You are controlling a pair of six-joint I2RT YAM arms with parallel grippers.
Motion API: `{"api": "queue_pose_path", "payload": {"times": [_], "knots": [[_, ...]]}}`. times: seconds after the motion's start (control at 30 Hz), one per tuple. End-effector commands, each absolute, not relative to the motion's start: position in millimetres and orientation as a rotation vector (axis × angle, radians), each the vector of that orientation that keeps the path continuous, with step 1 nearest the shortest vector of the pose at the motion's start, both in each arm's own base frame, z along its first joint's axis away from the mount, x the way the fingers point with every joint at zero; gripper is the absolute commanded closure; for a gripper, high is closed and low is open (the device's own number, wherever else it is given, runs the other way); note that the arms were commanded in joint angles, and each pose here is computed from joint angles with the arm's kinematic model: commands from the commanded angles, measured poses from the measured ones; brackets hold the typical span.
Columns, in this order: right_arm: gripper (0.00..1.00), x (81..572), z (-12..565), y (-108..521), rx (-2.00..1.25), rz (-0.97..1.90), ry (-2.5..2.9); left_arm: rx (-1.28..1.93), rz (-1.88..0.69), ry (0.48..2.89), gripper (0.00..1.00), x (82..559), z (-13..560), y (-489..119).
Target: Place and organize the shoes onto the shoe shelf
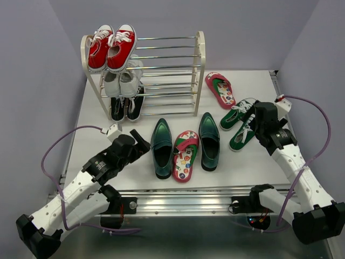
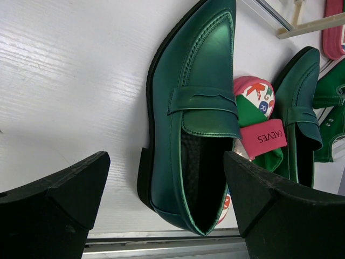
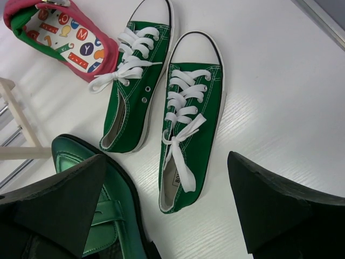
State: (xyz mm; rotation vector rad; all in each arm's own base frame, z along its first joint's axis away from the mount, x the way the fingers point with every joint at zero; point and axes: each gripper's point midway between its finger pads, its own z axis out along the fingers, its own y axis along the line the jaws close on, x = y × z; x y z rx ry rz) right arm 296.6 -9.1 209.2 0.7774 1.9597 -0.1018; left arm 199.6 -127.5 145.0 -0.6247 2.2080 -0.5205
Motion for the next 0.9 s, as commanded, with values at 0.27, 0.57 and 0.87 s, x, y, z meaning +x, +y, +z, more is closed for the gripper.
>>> {"api": "queue_pose_path", "payload": {"times": [0.27,0.57,0.87], "knots": [[0.0,297.3,206.9,3.8,0.748,-0.034,2.009,-0.634,-0.548,2.348,0.01,184.7,134.7,-140.5],[0.0,295.4,187.3,4.3,0.728,-0.086,2.096,-0.622,-0.674,2.59,0.01,153.0,118.1,-178.4],[0.0,292.9,179.3,2.6,0.718,-0.11,2.118,-0.691,-0.482,2.687,0.01,129.3,113.0,-184.4]]}}
